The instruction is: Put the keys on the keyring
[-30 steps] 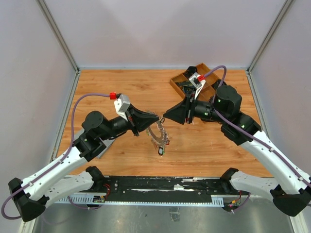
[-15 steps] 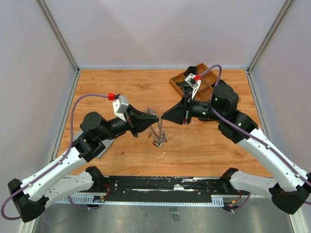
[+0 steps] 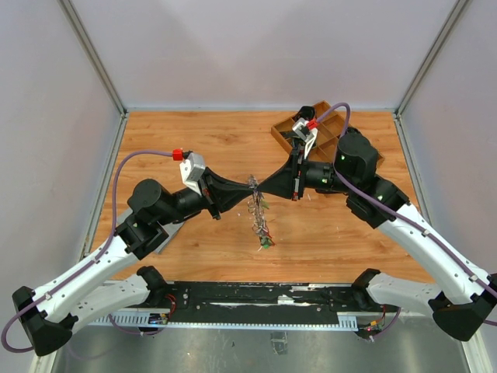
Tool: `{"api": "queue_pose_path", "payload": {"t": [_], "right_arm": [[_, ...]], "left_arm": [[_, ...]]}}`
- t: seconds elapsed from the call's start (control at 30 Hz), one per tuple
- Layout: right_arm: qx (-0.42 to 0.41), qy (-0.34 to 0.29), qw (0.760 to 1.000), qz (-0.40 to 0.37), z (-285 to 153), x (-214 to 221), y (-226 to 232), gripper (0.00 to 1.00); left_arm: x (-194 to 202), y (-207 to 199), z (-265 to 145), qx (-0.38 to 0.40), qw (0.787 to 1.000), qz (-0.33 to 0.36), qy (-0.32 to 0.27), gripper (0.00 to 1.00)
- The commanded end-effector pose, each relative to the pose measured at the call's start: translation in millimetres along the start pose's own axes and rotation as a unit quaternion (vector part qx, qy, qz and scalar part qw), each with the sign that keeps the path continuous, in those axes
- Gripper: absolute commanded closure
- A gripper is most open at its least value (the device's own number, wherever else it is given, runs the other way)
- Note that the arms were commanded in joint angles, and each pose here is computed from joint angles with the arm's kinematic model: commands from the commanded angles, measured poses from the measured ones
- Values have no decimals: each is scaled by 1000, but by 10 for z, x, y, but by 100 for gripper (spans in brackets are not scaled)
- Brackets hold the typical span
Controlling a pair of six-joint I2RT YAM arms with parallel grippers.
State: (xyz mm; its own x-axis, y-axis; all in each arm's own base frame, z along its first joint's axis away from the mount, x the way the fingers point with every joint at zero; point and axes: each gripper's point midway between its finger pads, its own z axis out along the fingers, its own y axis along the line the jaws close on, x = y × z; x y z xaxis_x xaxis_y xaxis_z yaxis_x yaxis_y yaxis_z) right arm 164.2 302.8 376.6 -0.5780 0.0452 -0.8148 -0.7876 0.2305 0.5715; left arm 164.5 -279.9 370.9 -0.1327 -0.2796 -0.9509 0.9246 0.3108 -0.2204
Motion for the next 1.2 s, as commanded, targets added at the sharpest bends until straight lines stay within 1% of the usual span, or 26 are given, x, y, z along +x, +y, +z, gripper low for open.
{"api": "queue_pose_path", "payload": {"t": [0.0,0.4,0.73,0.87,1.0,1.07,1.17], "right_arm": [[-4,-19,1000,-12,-31,-87,33,99],[23,6,1000,7,-43,100,-110,99],[26,23,999,22,6,232,-203,99],[15,25,999,27,42,235,-189,96],[6,13,1000,5,30,168,-144,91],[9,-7,1000,-22,-20,92,-114,90],[17,-43,996,-72,-129,-28,-73,85]], "left_arm": [[-283,-75,-30,11,998,27,-47,99],[-319,-82,-44,10,998,32,-51,100],[-314,-104,-21,19,998,30,-51,100],[-304,-108,-12,21,998,29,-49,100],[-295,-106,-9,22,998,28,-49,99],[-304,-118,-10,24,998,27,-51,99],[-317,-124,-9,25,998,28,-52,100]]}}
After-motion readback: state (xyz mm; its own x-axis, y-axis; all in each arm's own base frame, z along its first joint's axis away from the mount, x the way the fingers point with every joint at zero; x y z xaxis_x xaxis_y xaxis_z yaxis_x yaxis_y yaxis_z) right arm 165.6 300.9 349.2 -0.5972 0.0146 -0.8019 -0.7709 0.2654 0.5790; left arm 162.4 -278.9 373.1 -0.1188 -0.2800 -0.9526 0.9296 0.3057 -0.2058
